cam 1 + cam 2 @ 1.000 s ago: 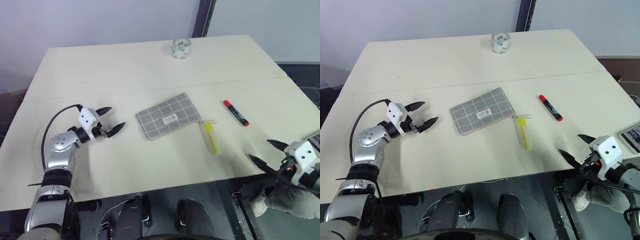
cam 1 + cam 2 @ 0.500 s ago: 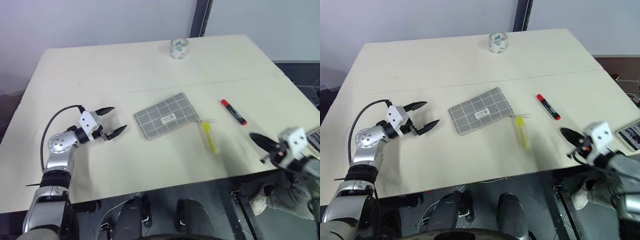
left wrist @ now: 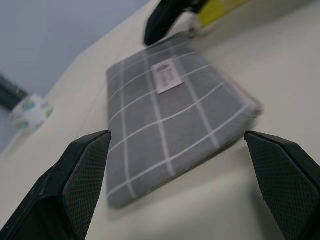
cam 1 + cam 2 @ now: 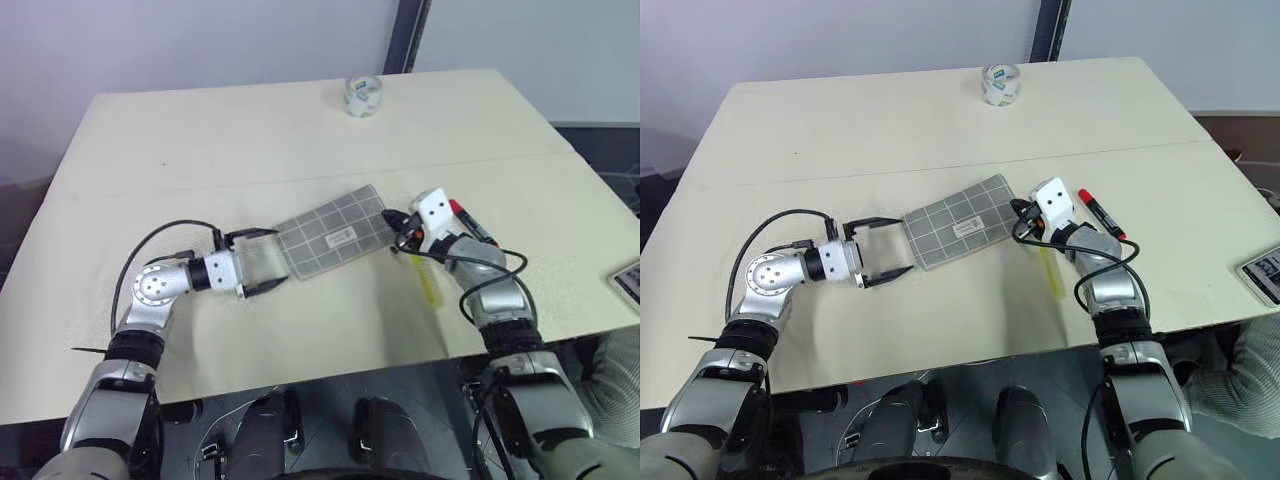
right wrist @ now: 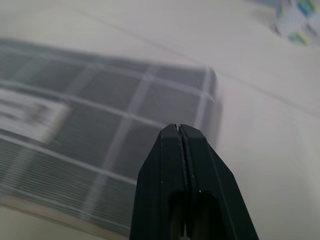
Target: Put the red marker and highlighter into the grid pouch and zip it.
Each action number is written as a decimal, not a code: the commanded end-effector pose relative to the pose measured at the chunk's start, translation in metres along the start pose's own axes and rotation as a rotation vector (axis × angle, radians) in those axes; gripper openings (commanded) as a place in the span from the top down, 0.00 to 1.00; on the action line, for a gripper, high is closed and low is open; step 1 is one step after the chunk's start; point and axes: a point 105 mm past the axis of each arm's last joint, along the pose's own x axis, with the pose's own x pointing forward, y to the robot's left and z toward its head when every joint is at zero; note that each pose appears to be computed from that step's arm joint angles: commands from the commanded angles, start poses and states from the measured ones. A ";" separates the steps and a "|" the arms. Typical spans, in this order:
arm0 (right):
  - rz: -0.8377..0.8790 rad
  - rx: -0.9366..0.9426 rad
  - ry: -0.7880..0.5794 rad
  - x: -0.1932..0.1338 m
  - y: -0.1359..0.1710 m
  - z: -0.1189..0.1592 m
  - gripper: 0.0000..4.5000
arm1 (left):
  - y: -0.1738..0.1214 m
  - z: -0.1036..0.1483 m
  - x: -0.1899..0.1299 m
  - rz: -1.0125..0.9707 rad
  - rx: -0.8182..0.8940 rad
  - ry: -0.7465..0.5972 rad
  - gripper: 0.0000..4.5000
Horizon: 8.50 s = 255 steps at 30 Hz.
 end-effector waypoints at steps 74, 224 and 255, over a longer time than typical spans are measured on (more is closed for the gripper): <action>0.014 -0.017 0.110 -0.017 0.007 0.011 0.99 | 0.028 -0.002 0.038 0.211 0.038 0.026 1.00; 0.173 -0.024 0.041 -0.123 0.042 0.022 0.80 | 0.021 0.020 0.065 0.105 0.071 -0.078 1.00; 0.088 -0.032 0.124 -0.130 0.017 -0.009 0.80 | 0.018 0.024 0.063 0.087 0.095 -0.104 1.00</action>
